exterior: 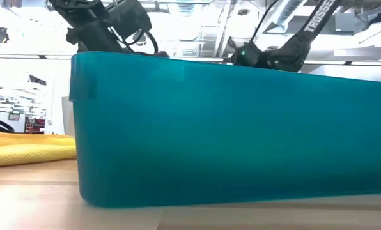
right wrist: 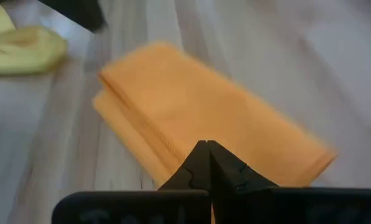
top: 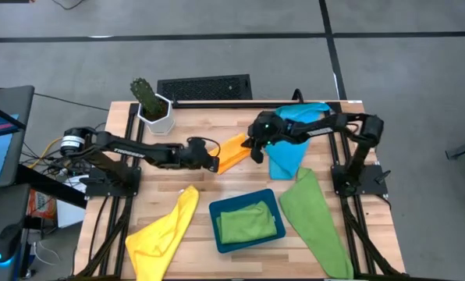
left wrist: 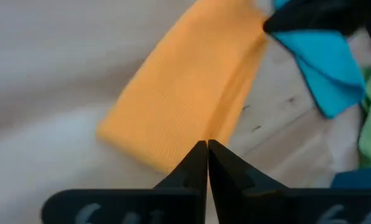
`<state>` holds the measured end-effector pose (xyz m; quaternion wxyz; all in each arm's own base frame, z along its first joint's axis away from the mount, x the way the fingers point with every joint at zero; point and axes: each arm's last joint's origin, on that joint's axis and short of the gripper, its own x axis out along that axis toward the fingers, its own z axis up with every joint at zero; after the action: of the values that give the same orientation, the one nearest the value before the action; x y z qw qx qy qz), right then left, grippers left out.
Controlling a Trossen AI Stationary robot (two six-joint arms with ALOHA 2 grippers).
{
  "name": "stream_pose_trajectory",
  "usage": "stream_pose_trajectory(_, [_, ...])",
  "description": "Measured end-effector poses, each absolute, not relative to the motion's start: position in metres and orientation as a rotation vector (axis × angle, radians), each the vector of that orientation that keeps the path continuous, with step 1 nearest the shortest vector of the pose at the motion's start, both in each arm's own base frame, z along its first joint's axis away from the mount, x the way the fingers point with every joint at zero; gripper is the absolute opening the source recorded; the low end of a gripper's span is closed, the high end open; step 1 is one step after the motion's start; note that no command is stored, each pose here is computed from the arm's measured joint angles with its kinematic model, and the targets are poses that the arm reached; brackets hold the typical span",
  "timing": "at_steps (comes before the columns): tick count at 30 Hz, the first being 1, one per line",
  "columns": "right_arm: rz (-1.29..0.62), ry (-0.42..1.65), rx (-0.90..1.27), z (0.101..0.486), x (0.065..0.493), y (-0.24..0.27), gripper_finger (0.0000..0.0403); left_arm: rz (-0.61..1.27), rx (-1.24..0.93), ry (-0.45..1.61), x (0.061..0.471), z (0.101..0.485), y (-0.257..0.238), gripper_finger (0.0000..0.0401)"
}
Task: Fold microfiber towels
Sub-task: Put the folded orange microfiber towel into the blue bin
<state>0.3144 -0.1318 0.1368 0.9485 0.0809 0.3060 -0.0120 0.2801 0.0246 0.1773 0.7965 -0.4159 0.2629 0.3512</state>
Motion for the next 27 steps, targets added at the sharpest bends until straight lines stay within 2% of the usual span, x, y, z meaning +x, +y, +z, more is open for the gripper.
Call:
stream_pose_trajectory(4, [-0.028,0.690,0.214,0.118,0.314,-0.131,0.0015,0.824,-1.063,0.491,0.278,0.174,0.009,0.0043])
stream_pose_trajectory(8, [-0.035,0.708,0.226,0.113,0.313,-0.134,0.0015,0.889,-1.166,0.420,0.277,0.173,0.000,0.0111])
stream_pose_trajectory(13, [-0.044,0.699,0.224,0.114,0.313,-0.136,0.0016,1.046,-1.309,0.464,0.270,0.156,-0.003,0.0202])
stream_pose_trajectory(16, [-0.044,0.694,0.223,0.114,0.313,-0.136,0.0018,1.065,-1.383,0.529,0.276,0.140,0.000,0.0238])
stream_pose_trajectory(21, [-0.042,0.695,0.224,0.114,0.313,-0.136,0.0015,1.000,-1.455,0.463,0.297,0.123,0.005,0.0253])
stream_pose_trajectory(27, [-0.040,0.699,0.224,0.114,0.313,-0.135,0.0021,0.968,-1.448,0.427,0.302,0.131,0.004,0.0248])
